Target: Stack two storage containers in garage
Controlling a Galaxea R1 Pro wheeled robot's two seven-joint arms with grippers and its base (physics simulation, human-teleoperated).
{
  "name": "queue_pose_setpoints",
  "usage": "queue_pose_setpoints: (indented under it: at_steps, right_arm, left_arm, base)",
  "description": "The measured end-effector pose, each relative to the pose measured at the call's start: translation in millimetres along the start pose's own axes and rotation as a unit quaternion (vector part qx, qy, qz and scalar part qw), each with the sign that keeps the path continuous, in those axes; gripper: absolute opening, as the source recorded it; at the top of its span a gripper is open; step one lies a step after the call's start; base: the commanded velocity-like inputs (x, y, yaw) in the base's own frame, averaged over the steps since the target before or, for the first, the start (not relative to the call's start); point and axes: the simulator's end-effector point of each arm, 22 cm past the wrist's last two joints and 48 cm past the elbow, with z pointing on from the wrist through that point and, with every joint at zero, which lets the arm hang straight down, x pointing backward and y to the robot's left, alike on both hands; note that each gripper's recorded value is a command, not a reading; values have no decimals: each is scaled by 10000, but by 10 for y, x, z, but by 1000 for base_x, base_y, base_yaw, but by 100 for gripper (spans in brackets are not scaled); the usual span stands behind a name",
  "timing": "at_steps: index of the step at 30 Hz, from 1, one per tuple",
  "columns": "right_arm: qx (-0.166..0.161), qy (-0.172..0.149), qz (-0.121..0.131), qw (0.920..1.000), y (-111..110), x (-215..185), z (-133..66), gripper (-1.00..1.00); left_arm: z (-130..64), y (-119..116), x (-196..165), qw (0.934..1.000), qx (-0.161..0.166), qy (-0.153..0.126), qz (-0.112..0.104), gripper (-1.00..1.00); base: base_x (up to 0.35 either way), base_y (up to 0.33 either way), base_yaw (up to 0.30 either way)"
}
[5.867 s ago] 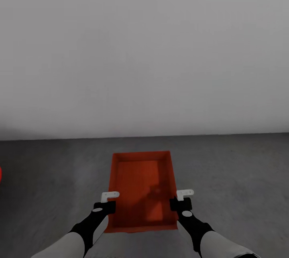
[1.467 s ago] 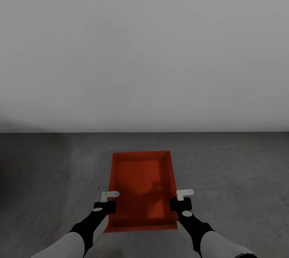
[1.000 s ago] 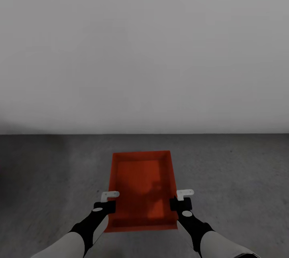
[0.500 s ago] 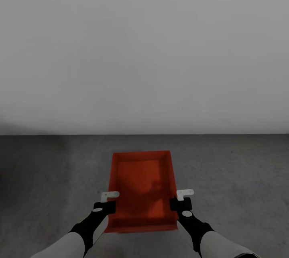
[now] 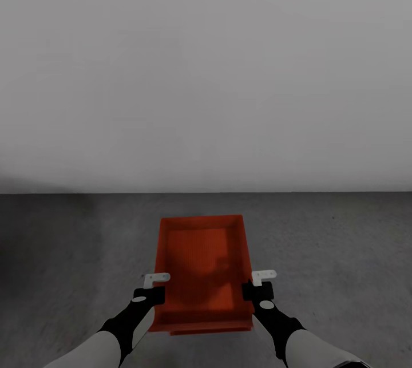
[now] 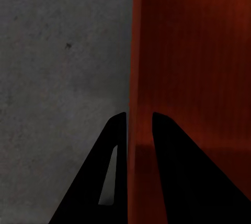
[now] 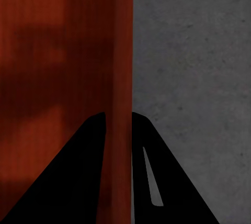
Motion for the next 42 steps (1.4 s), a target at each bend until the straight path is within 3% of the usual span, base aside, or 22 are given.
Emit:
queue_pose_setpoints:
  at_steps: [42]
  right_arm:
    - [-10,99,-4,10000,11,102,29,-100]
  left_arm:
    - [40,1,95,10000,-5,99,10,-100]
  base:
    - [0,0,0]
